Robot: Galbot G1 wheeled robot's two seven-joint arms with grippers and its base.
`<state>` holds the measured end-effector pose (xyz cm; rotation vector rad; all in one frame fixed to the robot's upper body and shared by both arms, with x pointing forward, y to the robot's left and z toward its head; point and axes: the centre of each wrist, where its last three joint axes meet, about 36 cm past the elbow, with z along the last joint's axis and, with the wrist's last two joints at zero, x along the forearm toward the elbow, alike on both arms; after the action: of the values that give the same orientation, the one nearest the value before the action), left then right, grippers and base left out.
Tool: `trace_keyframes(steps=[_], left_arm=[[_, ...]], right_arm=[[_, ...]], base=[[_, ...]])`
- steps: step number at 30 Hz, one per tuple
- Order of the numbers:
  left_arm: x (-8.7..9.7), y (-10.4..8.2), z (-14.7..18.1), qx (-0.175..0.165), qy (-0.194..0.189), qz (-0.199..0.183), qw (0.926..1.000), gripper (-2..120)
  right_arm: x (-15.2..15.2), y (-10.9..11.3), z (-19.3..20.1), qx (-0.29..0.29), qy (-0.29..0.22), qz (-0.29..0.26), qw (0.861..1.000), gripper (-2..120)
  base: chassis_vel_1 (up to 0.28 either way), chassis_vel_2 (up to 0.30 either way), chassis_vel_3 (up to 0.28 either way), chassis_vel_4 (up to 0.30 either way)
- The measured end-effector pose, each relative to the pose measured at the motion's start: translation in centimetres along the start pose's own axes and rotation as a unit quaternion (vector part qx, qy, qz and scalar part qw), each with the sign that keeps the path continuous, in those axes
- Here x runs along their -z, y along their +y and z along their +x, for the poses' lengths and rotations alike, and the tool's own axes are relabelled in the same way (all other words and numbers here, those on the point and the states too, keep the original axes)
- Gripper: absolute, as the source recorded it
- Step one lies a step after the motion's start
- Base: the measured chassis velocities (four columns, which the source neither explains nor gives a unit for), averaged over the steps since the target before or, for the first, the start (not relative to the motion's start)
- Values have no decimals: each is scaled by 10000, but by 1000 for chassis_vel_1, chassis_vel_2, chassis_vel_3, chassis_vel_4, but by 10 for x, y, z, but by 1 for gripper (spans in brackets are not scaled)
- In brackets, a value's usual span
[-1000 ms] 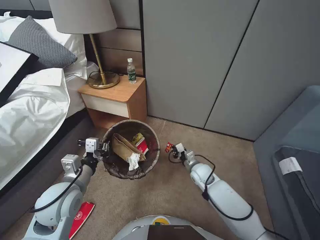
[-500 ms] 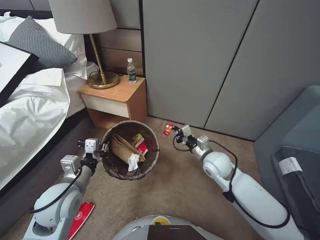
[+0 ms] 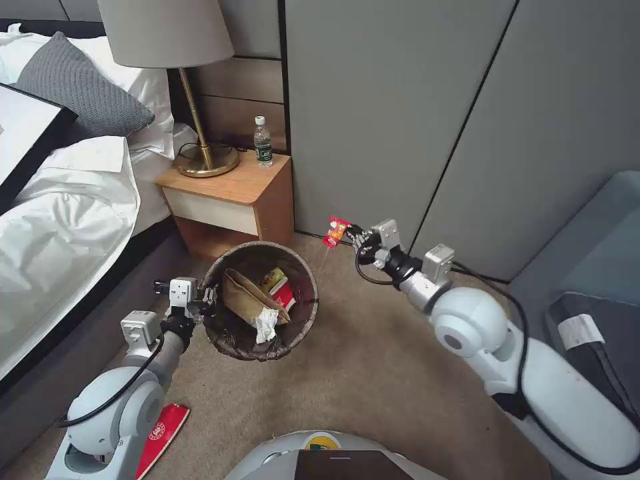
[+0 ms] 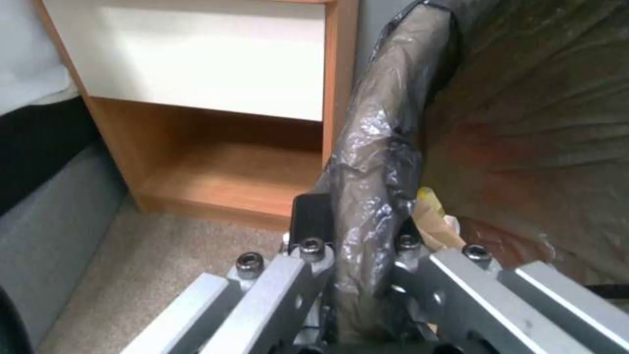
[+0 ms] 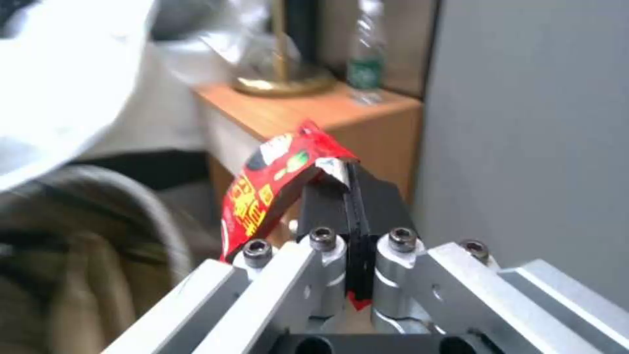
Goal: Pick up the trash bin, then pick up the garbage from the floor and place it into the trash bin.
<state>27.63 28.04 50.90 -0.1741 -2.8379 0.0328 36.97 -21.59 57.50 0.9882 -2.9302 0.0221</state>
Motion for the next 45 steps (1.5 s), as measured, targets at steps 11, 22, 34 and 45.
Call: trace_keyframes(steps=[11, 22, 34, 45], left_arm=[[1, -1, 0, -21, 6, -8, 10000, 2], [3, -2, 0, -38, 3, -15, 10000, 2], [5, -2, -1, -46, 34, -10, 10000, 2], [7, -2, -1, -70, 59, -9, 10000, 2]], right_arm=[[22, 26, -4, 1264, -156, -146, 9917, 0], [13, 60, -28, 2156, 138, -189, 9762, 0], [-11, 74, -43, 2167, 424, -142, 9752, 0], [-14, 79, -48, 2117, 402, 48, 9765, 28]], base=[[0, 0, 0, 0], [0, 0, 0, 0], [0, 0, 0, 0], [0, 0, 0, 0]])
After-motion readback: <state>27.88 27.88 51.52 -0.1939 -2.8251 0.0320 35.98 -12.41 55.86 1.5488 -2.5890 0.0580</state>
